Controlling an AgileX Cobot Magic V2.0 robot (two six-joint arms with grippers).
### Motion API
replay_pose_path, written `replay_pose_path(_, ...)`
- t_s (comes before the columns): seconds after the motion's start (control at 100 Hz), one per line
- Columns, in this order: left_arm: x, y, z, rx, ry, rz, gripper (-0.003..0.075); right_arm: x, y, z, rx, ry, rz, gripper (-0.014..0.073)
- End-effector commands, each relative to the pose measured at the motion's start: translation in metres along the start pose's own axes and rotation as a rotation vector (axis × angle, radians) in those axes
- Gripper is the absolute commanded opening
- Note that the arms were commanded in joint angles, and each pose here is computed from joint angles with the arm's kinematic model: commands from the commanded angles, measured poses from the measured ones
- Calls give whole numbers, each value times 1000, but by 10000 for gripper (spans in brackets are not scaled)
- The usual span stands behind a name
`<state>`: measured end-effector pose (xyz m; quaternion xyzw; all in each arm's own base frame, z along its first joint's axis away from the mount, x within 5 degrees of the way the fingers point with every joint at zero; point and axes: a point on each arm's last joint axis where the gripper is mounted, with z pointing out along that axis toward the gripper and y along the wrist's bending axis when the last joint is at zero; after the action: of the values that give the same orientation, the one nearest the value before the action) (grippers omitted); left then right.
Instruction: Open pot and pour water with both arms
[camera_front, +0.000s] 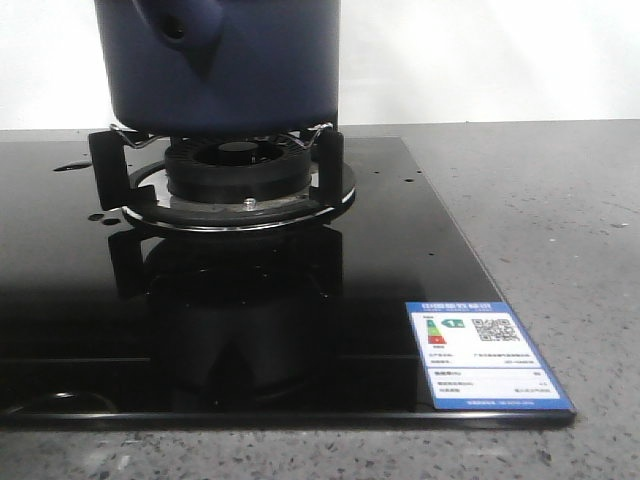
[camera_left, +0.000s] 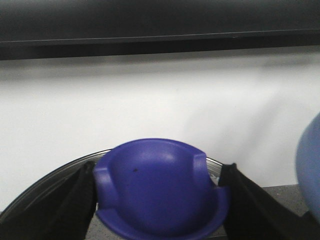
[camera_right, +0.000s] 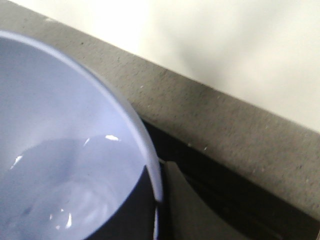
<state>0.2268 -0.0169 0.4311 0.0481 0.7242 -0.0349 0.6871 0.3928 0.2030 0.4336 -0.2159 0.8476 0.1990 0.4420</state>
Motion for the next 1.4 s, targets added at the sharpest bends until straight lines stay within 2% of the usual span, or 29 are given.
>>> replay_pose_path(0.0,-25,4,-10,-42,-145,-11,395,-26,12,-38,20,-232,-50,-57)
replay_pose_path(0.19,-25,4,-10,-40,-141,-14,396,-19,17,-42,54,-396,-77,-57)
replay_pose_path(0.47,-25,4,-10,-36,-142,-37,396,20,16,-52,124,-656,-139,-64)
replay_pose_path(0.8,-25,4,-10,-33,-143,-53,396,59,11,-48,165,-849,-139,-64)
replay_pose_path(1.12,-25,4,-10,-32,-143,-62,396,62,13,-61,157,-1060,-132,-64)
replay_pose_path(1.27,-25,4,-10,-32,-143,-62,396,58,20,-68,139,-1151,-215,-64)
replay_pose_path(1.39,-25,4,-10,-32,-143,-62,396,58,22,-69,132,-1163,-242,-64)
